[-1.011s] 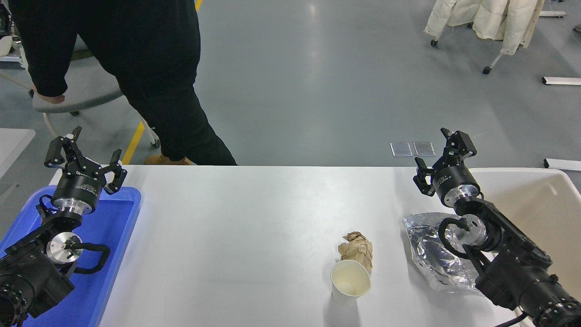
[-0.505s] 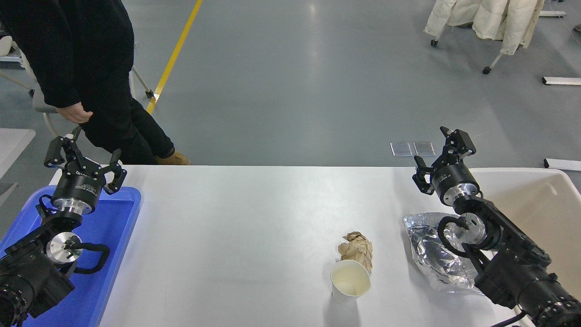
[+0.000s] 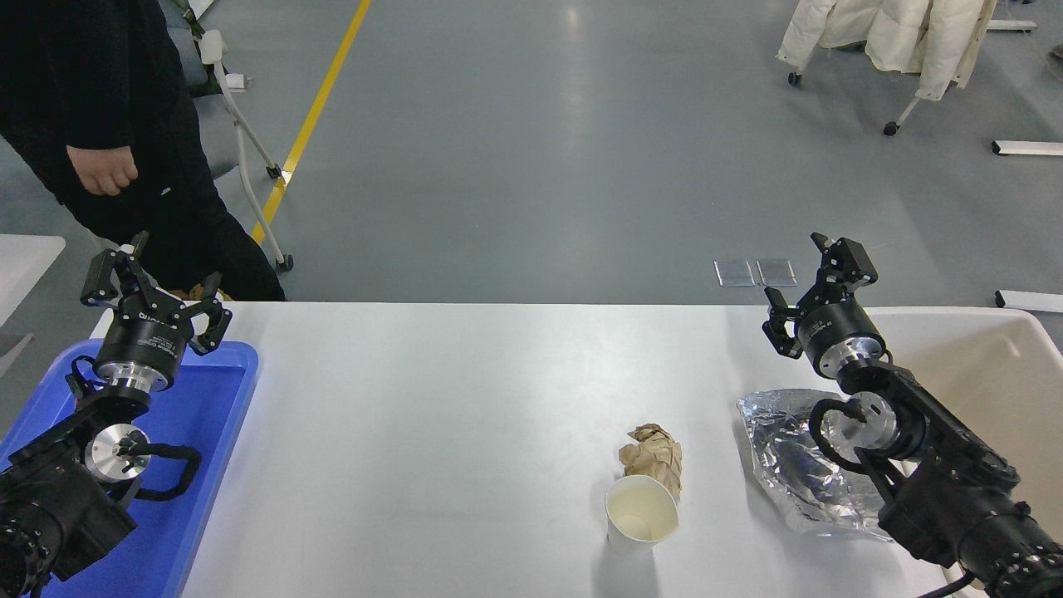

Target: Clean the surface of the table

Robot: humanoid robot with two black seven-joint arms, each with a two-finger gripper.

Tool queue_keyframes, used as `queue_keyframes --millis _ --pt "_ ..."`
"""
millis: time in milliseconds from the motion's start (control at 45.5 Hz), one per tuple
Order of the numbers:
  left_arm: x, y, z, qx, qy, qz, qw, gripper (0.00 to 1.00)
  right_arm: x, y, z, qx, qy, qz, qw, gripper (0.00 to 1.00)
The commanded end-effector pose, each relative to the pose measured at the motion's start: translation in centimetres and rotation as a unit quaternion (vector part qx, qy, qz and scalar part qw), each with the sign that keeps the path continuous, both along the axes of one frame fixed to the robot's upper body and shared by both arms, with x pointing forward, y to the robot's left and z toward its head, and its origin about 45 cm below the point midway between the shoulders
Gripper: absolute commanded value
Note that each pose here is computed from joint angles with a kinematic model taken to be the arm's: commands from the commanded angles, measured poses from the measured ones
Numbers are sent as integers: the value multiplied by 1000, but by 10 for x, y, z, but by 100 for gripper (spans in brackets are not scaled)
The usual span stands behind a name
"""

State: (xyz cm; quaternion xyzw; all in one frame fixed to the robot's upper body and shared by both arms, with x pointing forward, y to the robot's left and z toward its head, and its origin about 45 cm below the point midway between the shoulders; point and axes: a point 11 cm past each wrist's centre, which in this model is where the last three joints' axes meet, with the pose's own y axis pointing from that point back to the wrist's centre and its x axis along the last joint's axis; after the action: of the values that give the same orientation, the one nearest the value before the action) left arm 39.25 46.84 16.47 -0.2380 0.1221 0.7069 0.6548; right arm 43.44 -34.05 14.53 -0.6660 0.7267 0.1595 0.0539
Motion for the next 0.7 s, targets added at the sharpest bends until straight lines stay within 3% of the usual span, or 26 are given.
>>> queue_keyframes --millis 0,418,681 --pt "0 0 0 0 0 -1 1000 100 -5 -16 -4 25 10 -20 999 100" --pt "0 0 0 0 0 0 1000 100 4 -24 14 4 5 -6 1000 100" --pt "0 0 0 0 0 0 1000 100 -1 -8 42 -89 -5 101 991 100"
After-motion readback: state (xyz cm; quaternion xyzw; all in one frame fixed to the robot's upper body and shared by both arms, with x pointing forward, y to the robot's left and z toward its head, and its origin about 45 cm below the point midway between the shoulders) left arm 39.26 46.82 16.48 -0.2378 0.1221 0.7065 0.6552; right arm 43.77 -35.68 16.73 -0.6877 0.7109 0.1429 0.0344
